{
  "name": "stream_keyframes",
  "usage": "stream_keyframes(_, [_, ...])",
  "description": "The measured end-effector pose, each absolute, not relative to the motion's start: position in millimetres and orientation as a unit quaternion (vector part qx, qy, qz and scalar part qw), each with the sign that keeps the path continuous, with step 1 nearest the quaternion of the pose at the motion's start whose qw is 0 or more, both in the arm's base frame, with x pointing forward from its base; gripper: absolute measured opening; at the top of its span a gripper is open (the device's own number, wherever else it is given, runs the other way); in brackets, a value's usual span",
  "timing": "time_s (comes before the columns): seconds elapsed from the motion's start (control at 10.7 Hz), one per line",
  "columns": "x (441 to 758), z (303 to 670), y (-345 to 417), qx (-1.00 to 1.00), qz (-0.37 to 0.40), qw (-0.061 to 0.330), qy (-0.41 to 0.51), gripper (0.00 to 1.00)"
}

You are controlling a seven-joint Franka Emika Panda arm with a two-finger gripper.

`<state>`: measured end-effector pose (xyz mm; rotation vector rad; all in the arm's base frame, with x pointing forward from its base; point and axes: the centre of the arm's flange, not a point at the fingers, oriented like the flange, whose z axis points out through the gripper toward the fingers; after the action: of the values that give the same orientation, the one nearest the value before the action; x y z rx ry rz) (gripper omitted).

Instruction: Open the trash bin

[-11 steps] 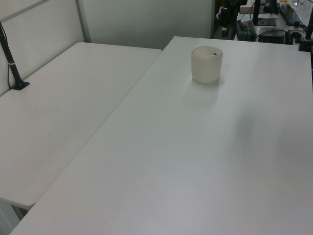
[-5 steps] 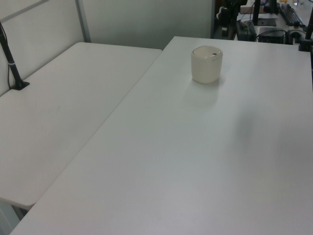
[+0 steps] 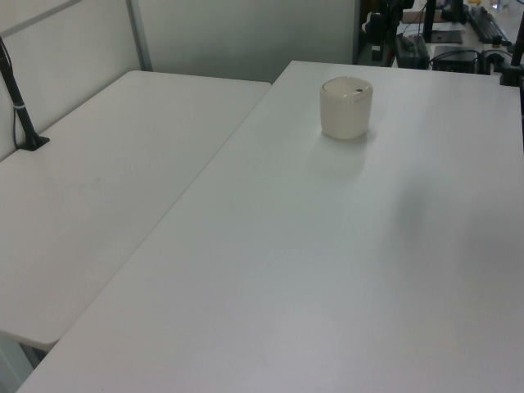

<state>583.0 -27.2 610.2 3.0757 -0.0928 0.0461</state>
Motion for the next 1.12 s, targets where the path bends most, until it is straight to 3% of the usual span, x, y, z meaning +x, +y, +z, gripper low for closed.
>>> stream_keyframes(1.12, [582.9, 610.2, -30.3, 0.999, 0.015, 0.032, -0.033, 1.00])
